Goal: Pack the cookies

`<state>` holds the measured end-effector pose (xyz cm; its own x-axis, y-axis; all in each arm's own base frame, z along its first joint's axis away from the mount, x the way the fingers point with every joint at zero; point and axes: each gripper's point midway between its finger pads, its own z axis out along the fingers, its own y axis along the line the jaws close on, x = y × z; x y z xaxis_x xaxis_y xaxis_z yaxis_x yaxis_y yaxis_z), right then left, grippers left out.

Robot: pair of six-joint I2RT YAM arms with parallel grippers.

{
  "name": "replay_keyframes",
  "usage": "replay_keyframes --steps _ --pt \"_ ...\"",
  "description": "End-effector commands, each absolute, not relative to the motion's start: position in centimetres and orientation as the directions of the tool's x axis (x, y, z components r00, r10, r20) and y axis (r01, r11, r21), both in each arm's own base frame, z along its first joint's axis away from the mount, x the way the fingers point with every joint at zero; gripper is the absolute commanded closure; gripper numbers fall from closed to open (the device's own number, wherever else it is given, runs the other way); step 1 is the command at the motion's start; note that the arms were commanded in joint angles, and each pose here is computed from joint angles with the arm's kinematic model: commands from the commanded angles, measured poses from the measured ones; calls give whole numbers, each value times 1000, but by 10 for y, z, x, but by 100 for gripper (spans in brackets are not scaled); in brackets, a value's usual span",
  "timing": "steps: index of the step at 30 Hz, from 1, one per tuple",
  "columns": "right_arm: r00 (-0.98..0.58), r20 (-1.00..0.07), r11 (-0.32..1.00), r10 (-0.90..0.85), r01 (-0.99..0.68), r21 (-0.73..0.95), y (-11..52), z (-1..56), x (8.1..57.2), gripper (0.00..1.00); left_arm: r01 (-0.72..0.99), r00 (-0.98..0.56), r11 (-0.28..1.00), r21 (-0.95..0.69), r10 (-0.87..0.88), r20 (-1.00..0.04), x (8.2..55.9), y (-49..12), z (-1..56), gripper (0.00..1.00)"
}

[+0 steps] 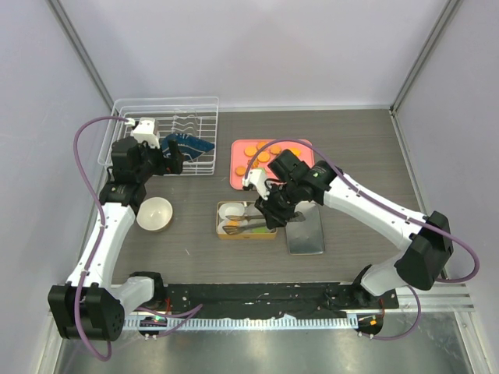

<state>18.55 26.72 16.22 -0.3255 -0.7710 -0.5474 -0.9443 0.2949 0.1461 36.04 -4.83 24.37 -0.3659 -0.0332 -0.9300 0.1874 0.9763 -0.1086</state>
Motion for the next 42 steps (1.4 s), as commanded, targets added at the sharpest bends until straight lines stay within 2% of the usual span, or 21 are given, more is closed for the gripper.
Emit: replay_keyframes --steps 1,42 --pt "-278 -612 269 -741 -957 109 281 184 195 82 184 -307 979 -83 -23 -951 368 -45 259 0" --pt "-265 -608 269 -748 -959 87 284 175 202 80 177 -305 982 -73 -16 -952 368 -42 258 0"
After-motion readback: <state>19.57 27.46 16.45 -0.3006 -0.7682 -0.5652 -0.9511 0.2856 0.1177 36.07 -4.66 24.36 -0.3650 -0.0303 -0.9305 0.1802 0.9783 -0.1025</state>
